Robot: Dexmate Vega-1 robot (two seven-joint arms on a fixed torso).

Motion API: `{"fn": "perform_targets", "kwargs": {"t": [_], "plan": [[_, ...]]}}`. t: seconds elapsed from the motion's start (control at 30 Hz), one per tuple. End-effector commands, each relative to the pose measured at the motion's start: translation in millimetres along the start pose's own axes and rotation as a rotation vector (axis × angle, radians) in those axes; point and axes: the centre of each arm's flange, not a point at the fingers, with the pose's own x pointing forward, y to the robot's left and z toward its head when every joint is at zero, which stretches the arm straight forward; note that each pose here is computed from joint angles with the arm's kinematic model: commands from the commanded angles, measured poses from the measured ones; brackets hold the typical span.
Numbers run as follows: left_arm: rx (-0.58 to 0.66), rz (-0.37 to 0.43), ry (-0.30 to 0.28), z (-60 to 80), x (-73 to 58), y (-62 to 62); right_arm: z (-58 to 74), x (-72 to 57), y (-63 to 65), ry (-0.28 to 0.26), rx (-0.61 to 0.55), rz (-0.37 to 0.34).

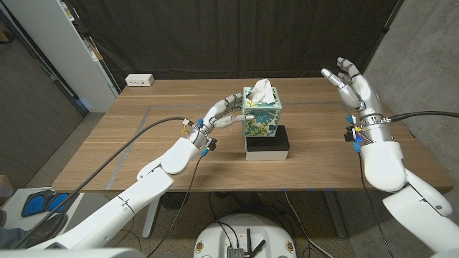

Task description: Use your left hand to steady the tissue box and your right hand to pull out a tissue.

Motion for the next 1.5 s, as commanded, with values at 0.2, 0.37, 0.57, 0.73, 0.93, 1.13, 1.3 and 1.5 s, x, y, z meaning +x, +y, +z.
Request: {"fn": "perform_targets", "kwargs": {"t": [0.2, 0.37, 0.57, 0.73, 0.93, 1.13, 1.3, 1.5], "plan": [[-0.002, -0.004, -0.002, -0.7, 3.3, -1.8, 6.3, -0.3, 1.7, -0.027, -0.237, -0.049], [0.002, -0.003, -0.002, -0.3, 3.5, -1.1, 8.2, 1.5, 2.0, -0.027, -0.261, -0.042], [0.0, -0.003, -0.002, -1.3, 4.9, -0.3, 14.6, 6.0, 3.2, -0.048, -0.241, -0.006], [-0.006, -0.006, -0.002, -1.8, 5.2, -1.5, 19.1, 10.5, 6.5, -0.075, -0.225, 0.035], [0.0, -0.008, -0.005, -1.1, 6.0, -1.8, 27.8, 14.7, 10.0, -0.1, -0.251, 0.047], [0.0, -0.011, -0.009, -0.7, 6.6, -1.7, 36.0, 20.1, 12.1, -0.133, -0.262, 0.077], [0.005, -0.012, -0.008, -0.3, 6.4, -2.0, 41.4, 24.2, 14.6, -0.152, -0.262, 0.104], [0.001, -0.014, -0.008, -0.1, 6.4, -2.4, 49.9, 29.4, 16.7, -0.187, -0.254, 0.151]]}}
